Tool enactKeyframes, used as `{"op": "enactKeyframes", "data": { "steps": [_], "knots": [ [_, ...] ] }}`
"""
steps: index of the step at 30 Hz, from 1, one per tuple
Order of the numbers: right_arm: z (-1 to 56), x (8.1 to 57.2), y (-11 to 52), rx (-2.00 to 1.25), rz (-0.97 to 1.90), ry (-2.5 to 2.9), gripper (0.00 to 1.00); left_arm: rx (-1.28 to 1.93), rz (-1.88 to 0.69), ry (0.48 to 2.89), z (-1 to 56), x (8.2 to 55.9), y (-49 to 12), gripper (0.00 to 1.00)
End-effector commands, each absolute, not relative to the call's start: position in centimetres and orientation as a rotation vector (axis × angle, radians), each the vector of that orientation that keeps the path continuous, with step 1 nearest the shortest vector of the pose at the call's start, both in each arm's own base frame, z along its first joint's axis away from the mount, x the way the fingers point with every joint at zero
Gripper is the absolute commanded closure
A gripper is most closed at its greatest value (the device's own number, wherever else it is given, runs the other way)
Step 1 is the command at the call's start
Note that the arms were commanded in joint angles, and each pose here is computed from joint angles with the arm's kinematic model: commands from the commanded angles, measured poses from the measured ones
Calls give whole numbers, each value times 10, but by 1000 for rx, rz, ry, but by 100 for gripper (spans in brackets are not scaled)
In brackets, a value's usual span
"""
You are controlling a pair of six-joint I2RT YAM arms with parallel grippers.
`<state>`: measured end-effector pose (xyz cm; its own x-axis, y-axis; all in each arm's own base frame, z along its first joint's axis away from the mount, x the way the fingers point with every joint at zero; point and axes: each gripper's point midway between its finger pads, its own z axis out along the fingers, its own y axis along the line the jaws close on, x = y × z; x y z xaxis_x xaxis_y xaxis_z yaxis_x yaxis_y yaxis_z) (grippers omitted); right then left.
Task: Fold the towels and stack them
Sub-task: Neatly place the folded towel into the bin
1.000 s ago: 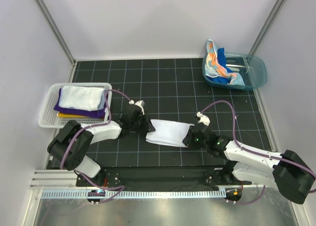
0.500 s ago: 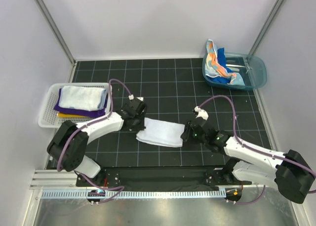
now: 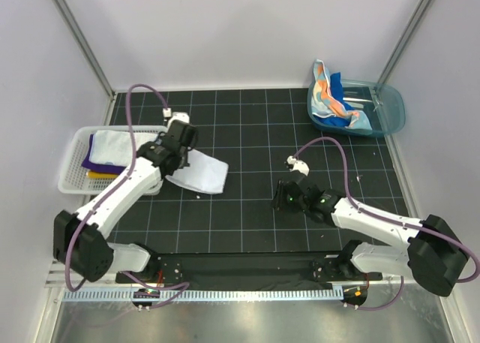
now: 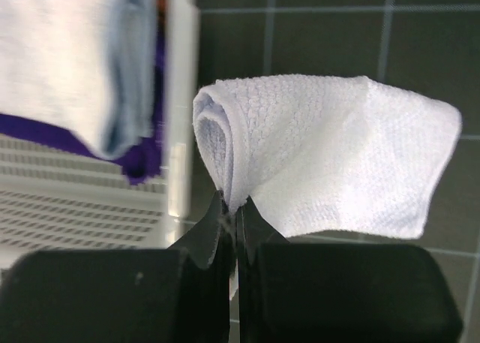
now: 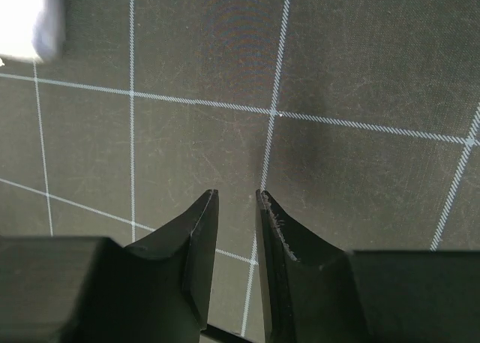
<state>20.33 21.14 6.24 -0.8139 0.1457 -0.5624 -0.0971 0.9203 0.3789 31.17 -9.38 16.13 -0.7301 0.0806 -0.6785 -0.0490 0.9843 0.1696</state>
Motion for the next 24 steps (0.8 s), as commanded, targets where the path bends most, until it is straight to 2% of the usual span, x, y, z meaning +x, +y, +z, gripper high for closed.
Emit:
{"op": "enactKeyframes", "data": {
  "steps": [1,12,24],
  "knots": [
    [77,213,219,5,541,2433,66,-12,323,2252,206,322,-52,100],
    [71,218,231,-45,555,2450,66,-124,457,2127,250,348,36,100],
    [64,218,242,-104,573,2489,68,-198,530,1915,284,361,77,100]
  ]
}}
